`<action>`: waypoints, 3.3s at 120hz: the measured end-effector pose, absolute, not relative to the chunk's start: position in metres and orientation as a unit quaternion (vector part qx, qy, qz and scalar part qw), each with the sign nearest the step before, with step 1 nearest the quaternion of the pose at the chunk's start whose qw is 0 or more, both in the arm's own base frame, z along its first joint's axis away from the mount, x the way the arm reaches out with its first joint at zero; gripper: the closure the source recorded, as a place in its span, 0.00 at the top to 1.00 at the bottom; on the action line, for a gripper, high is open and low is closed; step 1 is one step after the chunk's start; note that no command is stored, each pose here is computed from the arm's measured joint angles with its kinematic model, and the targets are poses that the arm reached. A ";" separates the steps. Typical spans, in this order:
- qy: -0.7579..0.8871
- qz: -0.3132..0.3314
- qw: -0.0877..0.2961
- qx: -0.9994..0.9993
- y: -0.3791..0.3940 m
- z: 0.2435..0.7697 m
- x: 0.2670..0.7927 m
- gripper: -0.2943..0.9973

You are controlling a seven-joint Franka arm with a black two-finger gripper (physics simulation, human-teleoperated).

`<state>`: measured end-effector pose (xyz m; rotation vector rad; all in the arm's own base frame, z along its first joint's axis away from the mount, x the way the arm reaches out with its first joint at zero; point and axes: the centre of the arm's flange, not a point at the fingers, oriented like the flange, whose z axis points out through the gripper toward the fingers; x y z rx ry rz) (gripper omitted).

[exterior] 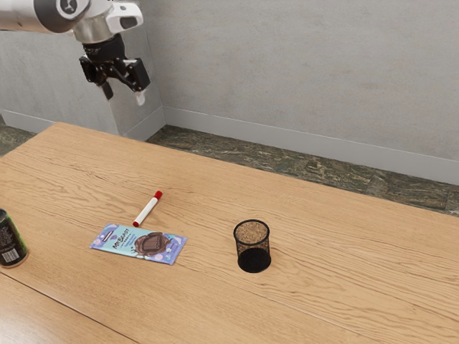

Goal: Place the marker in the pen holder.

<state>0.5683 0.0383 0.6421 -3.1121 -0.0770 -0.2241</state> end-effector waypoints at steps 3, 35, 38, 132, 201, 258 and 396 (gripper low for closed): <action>-0.025 -0.065 0.012 -0.997 0.037 0.641 0.564 0.74; -0.034 0.040 0.022 -0.998 0.034 0.543 0.569 0.76; -0.036 0.050 0.023 -0.998 0.036 0.528 0.574 0.76; -0.114 0.076 0.026 -0.990 0.114 0.285 0.649 0.77; -0.128 0.040 0.011 -0.991 0.153 0.246 0.701 0.77; -0.126 0.039 0.004 -0.991 0.160 0.245 0.701 0.35; 0.090 -0.274 0.044 -0.956 -0.073 0.435 0.665 0.16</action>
